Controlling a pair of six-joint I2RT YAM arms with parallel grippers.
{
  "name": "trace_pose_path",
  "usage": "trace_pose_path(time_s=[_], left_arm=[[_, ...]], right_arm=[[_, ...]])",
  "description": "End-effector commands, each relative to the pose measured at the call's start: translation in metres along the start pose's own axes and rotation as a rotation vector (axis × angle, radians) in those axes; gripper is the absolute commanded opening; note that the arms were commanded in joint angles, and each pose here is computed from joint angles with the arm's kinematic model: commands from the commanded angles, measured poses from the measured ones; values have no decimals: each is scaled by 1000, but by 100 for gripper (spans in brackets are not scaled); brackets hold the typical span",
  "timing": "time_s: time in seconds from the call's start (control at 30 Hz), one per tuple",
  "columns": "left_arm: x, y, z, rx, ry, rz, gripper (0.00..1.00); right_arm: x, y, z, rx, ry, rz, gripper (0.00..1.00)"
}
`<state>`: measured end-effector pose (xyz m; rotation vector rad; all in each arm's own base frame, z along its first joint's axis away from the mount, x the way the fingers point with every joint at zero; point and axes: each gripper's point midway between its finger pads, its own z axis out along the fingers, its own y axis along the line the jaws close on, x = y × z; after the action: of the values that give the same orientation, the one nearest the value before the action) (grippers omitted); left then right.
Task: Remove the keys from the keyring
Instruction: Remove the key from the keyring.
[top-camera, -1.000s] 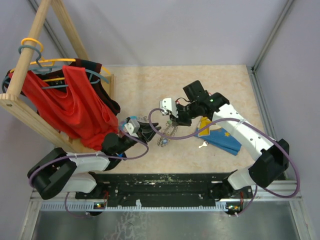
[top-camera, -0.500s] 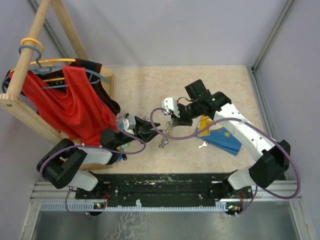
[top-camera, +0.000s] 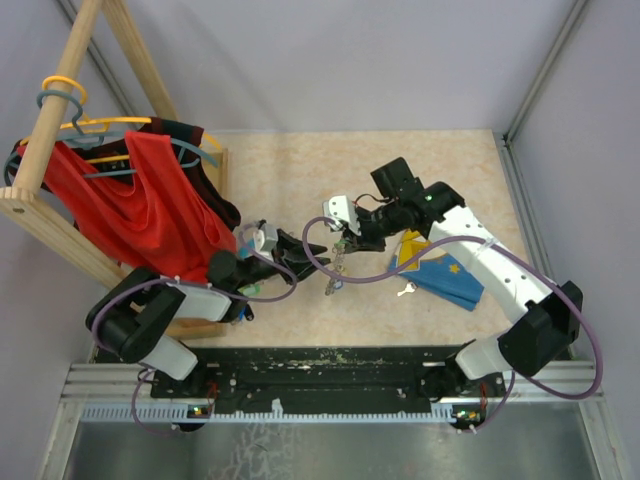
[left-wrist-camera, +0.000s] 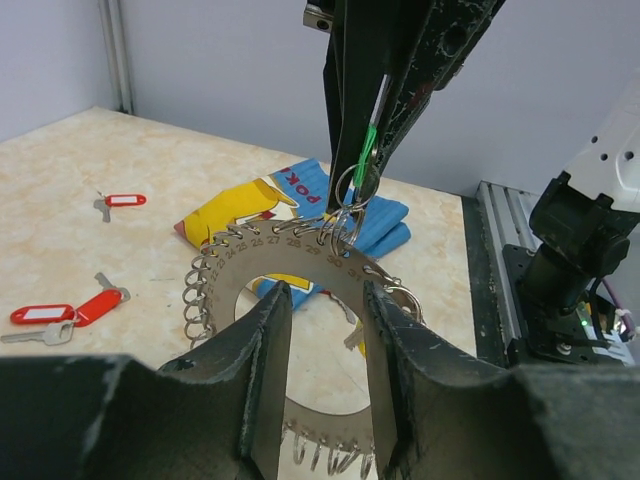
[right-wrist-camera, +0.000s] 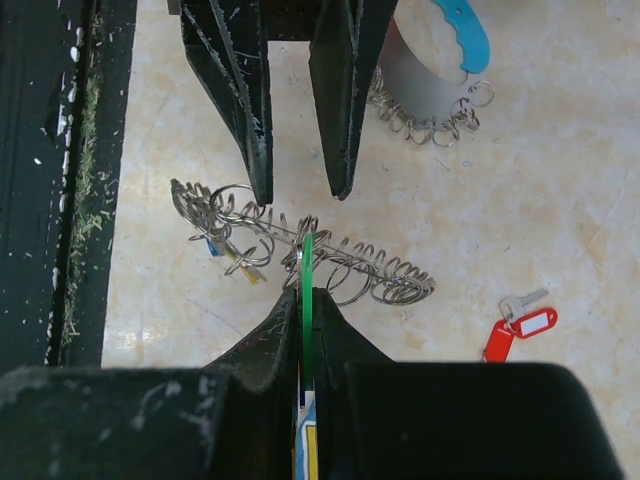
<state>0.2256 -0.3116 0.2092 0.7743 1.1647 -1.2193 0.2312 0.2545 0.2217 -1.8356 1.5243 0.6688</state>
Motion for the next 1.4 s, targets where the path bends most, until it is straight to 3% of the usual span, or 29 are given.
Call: trace_pose_path(time_s=[0.0,1.37], left_arm=[[-28,-8,8,50,-107,34,39],[-55,-28,16,140,-202,5,34]], right_arm=[[-31,-8,-18,41,-86,-78,0],[-28,-6,-12,18,-89,-71,0]])
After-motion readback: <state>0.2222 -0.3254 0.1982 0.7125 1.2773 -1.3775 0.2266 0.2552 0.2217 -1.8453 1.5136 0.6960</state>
